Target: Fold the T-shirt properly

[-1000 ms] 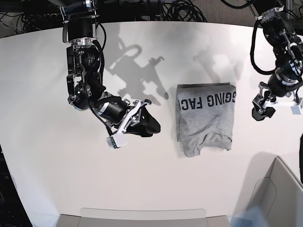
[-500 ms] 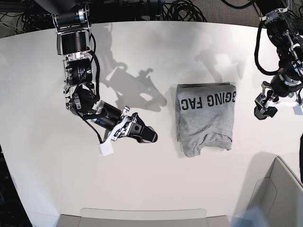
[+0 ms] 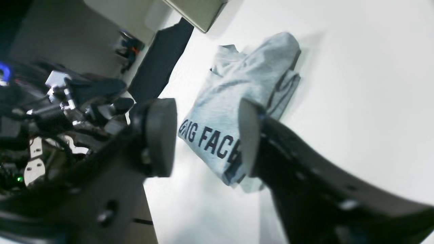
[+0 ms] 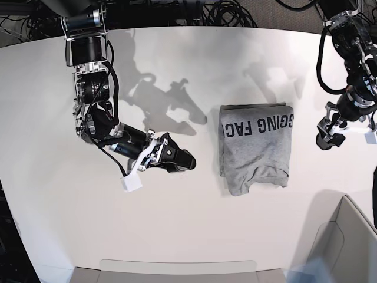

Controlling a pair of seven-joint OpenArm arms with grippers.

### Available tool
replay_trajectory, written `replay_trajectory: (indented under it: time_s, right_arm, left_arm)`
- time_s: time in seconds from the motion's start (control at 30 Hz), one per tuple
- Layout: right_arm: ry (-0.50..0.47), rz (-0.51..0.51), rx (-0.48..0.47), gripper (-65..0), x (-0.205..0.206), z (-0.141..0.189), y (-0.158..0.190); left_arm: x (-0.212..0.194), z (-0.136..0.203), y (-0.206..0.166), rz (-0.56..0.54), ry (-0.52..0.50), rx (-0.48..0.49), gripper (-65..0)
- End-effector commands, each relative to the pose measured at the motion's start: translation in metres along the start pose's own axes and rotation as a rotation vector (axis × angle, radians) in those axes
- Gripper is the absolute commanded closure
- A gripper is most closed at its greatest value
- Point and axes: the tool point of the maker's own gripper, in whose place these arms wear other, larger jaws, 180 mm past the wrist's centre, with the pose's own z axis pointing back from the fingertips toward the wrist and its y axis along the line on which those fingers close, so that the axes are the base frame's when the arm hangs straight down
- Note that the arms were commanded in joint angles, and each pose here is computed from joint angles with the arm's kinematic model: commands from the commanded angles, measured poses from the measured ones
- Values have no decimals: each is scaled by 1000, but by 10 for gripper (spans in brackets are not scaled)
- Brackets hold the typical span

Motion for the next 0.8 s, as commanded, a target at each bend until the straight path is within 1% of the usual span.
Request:
replay_trajectory:
  time_s: [0.0, 0.07, 0.1, 0.63, 0.7, 0.77]
  right_arm:
    - [-47, 60, 41, -342, 20, -1, 16]
    - [-44, 98, 34, -376, 23, 0, 20]
    - [-43, 107, 31, -381, 24, 0, 21]
    - [-54, 140, 33, -381, 32, -2, 26]
    - [-50, 204, 3, -381, 37, -2, 28]
    - [-18, 312, -36, -381, 34, -8, 36]
  left_arm:
    - [9, 4, -5, -18, -23, -16, -451]
    - [9, 4, -5, -18, -23, -16, -451]
    - [9, 4, -5, -18, -23, -16, -451]
    - [8, 4, -5, -16, -20, -16, -451]
    - [8, 4, -5, -16, -21, -16, -451]
    - [9, 3, -5, -15, -25, -15, -451]
